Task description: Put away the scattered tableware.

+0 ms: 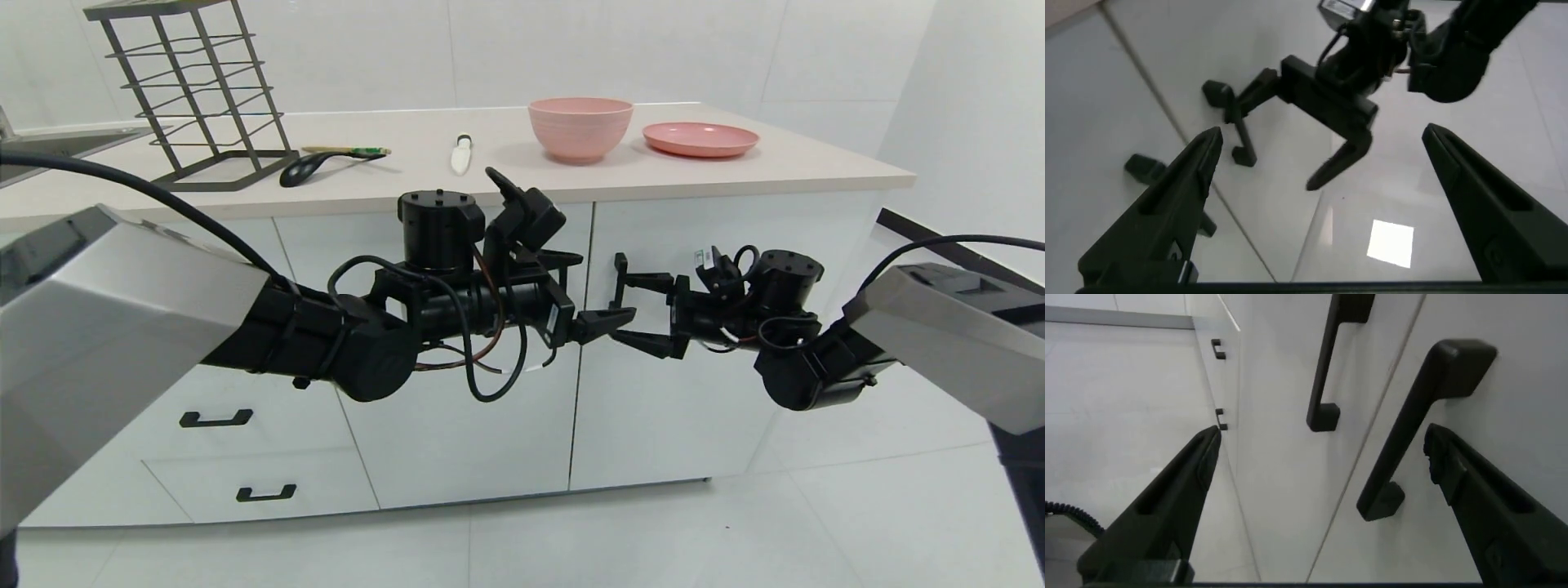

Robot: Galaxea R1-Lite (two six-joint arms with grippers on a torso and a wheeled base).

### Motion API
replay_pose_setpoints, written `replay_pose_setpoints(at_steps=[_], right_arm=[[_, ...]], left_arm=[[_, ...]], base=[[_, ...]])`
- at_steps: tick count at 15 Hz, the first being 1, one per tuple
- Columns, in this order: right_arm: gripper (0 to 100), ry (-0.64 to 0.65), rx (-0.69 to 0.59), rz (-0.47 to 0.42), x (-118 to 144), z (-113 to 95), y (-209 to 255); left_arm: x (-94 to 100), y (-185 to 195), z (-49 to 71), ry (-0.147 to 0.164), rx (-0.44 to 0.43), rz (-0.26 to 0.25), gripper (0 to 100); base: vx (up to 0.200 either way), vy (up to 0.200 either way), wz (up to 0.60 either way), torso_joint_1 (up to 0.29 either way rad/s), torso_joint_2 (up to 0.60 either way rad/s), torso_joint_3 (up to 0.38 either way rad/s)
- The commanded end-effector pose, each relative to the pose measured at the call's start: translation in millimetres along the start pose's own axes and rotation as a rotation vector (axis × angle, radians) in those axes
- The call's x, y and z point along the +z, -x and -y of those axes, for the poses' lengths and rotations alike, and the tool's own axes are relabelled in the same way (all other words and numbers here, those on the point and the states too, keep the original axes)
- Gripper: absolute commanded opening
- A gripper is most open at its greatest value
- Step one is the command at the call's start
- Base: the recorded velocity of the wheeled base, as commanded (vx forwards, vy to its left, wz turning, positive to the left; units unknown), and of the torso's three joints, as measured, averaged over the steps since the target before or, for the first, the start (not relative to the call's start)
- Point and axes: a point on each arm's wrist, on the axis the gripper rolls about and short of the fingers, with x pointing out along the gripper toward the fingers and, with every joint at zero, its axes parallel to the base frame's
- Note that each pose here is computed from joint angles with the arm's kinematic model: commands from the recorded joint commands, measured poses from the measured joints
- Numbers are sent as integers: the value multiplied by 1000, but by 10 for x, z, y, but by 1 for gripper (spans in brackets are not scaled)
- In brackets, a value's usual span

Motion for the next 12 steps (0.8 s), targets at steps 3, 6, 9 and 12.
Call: replay_pose_setpoints(at_steps=[3, 6, 9, 12], right_arm=[[100, -16, 89, 7, -114, -44, -78], [100, -1, 128, 22, -64, -116, -139], [100, -16, 195, 26, 149, -358, -55], [100, -25, 227, 28, 345, -815, 249]], left_arm=[[10, -41, -72, 12, 43, 32, 100], [4, -97, -105, 6, 45, 46, 100], [10, -140, -125, 2, 53, 53, 100], [-24, -321, -152, -10, 42, 73, 100]], base=[[0, 0, 0, 0, 0, 0], [0, 0, 0, 0, 0, 0], [0, 0, 0, 0, 0, 0], [0, 0, 0, 0, 0, 0]])
